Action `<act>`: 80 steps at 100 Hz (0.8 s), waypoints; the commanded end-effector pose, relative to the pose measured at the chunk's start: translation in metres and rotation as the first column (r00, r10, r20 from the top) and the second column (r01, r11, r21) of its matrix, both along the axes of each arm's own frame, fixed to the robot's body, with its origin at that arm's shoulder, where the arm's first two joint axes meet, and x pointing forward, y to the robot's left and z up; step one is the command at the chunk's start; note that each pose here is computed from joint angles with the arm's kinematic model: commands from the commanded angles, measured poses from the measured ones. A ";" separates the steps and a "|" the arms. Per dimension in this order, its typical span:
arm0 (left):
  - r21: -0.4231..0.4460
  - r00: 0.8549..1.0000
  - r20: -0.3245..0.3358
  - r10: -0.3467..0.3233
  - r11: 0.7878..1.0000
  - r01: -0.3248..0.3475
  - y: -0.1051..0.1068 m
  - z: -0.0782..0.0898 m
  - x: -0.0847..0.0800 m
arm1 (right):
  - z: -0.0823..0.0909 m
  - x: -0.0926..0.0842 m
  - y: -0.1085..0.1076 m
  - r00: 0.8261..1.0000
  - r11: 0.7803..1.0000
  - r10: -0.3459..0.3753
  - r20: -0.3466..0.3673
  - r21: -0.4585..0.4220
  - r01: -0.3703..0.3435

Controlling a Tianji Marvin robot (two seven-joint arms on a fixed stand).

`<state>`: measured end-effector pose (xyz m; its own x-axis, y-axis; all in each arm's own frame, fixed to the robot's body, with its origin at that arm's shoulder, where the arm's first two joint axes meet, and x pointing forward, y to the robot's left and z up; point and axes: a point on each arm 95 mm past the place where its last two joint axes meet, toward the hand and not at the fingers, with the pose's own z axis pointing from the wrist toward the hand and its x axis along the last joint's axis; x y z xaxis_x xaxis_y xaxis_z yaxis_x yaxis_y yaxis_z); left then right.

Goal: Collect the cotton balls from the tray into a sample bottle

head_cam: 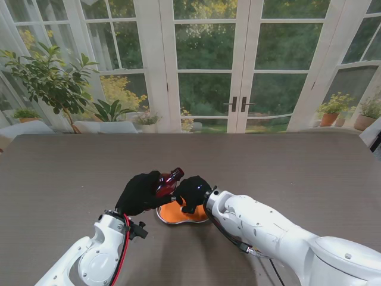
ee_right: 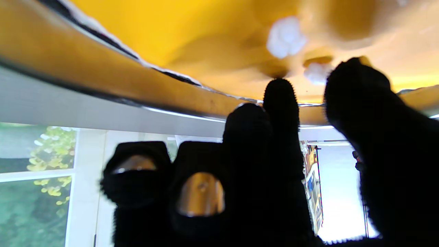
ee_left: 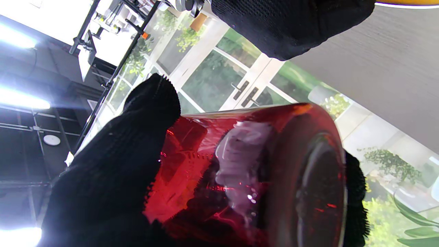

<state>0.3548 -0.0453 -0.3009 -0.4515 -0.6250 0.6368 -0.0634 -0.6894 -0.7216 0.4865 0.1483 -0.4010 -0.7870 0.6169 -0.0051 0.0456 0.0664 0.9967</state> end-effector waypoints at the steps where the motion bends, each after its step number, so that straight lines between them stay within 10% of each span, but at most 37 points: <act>1: 0.003 1.000 -0.015 -0.012 1.000 0.012 -0.002 -0.001 -0.001 | -0.005 -0.003 0.003 1.000 1.000 0.012 -0.012 -0.015 -0.012; 80: 0.003 1.000 -0.022 -0.006 1.000 0.006 -0.001 -0.001 -0.004 | -0.008 -0.004 0.007 0.999 0.999 0.050 -0.015 0.005 -0.050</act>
<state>0.3521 -0.0443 -0.3025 -0.4428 -0.6277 0.6403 -0.0672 -0.6889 -0.7218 0.4860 0.1528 -0.4034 -0.8099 0.5865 0.0025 0.0405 0.0517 0.9978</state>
